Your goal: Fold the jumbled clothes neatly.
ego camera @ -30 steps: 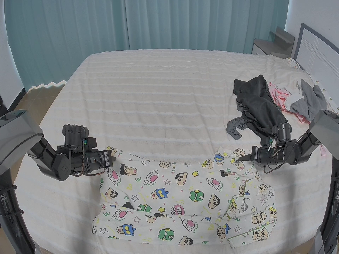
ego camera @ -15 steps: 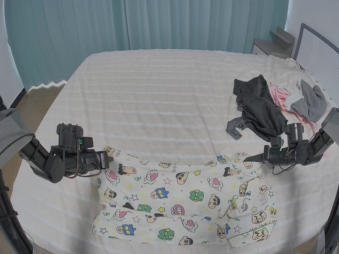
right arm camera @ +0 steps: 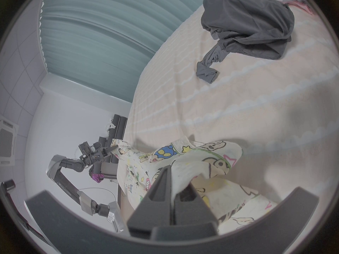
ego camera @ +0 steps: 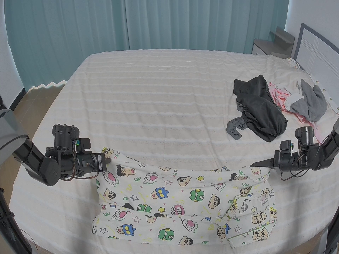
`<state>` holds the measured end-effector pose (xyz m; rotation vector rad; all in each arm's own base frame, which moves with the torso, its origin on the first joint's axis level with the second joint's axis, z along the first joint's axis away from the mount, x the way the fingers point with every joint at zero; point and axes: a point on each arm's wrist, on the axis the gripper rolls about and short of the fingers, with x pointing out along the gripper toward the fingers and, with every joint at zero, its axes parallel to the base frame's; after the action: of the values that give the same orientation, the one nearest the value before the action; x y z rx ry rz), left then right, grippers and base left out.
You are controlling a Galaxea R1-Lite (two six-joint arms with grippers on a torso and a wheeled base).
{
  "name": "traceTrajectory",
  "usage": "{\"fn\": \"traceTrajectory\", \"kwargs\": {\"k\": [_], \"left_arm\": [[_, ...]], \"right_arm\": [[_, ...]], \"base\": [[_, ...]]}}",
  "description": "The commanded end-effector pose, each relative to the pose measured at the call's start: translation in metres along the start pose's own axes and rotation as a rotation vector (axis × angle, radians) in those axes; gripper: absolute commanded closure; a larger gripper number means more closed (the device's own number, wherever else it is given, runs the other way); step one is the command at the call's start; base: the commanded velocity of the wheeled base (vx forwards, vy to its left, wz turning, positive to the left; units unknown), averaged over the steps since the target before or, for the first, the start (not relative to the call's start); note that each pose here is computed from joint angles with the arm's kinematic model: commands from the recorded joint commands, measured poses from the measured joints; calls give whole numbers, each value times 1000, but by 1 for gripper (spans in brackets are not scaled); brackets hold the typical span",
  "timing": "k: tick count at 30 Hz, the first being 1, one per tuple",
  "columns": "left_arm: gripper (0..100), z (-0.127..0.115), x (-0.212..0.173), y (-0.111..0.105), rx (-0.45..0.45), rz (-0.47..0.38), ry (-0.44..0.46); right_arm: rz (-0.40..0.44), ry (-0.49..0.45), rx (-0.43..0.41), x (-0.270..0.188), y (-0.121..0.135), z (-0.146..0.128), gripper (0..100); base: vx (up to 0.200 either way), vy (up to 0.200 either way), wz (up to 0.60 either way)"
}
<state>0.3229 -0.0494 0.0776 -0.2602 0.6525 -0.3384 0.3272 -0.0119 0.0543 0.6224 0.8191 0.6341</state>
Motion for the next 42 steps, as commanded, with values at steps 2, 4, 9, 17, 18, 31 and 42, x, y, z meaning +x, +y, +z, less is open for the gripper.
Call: {"fn": "traceTrajectory", "kwargs": {"k": [2,4,9,17,18,31,42], "left_arm": [[100,-10,-7,0,-6,6,25],[100,-12,-9,0,-8,7,31],[100,-21,-15,0,-15,10,58],[100,-44,-22,1,-2,15,130],[100,-48,-22,0,0,13,140],[100,-88,-22,6,-8,-15,188],[100,-115,-17,14,-21,-10,226]], "right_arm": [[-15,26,-20,-7,-2,-17,100],[-20,38,-37,-9,-3,-23,100],[-27,56,-68,-13,-5,-34,100],[-40,90,-67,-17,-11,-51,100],[-43,99,-71,-17,-12,-55,100],[-56,163,-71,-16,-18,-78,100],[-72,215,-40,-13,-29,-94,100]], "base": [[0,0,0],[0,0,0],[0,0,0],[0,0,0],[0,0,0],[0,0,0],[0,0,0]]}}
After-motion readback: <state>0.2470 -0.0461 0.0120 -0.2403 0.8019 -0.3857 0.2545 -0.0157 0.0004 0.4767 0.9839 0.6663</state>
